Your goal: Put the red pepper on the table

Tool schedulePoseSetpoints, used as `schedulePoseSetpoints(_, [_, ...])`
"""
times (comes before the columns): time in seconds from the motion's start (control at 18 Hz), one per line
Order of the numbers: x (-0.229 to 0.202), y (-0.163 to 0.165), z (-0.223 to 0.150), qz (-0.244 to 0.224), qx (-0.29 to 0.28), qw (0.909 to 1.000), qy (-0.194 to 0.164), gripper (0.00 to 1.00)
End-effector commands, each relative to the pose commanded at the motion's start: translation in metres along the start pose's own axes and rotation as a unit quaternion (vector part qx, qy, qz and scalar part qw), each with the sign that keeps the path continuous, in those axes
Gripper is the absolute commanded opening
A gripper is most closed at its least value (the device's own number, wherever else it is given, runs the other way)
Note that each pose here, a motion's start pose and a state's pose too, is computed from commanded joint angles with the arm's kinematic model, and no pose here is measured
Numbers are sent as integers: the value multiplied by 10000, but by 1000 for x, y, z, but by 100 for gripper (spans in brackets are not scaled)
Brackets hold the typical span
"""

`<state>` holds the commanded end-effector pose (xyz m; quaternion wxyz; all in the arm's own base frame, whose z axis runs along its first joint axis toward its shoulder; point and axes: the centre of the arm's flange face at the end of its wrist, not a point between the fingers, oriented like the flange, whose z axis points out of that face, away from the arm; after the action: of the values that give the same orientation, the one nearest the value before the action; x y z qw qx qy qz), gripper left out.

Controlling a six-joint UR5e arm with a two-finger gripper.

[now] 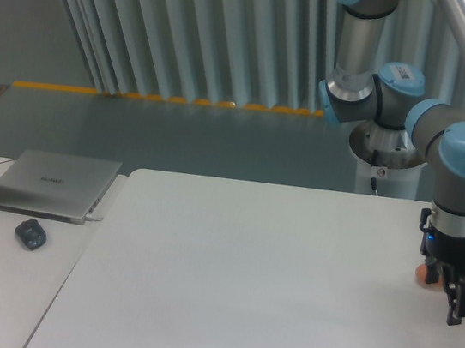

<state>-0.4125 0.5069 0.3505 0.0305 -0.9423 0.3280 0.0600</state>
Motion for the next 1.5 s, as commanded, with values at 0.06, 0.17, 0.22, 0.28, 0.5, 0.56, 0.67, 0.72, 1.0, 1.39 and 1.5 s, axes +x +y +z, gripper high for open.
schedulePoseSetpoints(0.06, [-1, 13, 9, -84, 2, 9999, 75, 100])
schedulePoseSetpoints(0.17, [-1, 45, 22, -166, 90, 9996, 203, 100])
schedulePoseSetpoints(0.22, [-2, 46, 15, -22, 247, 9996, 152, 100])
schedulePoseSetpoints(0.28, [0, 41, 9, 22, 381, 9992, 150, 100])
schedulePoseSetpoints(0.5, [18, 25, -16, 105, 461, 9985, 258, 100])
schedulePoseSetpoints(0.56, [21, 26, -25, 98, 511, 9984, 224, 100])
schedulePoseSetpoints(0.67, [21, 31, -32, 2, 515, 9979, 382, 100])
schedulePoseSetpoints(0.72, [19, 39, -34, -38, 476, 9983, 335, 100])
schedulePoseSetpoints(1.0, [0, 54, -25, -37, 84, 9999, 54, 100])
schedulePoseSetpoints(1.39, [-15, 134, -26, 613, -137, 9980, 44, 100])
schedulePoseSetpoints(1.5, [-17, 139, -23, 736, -145, 9972, 31, 100])
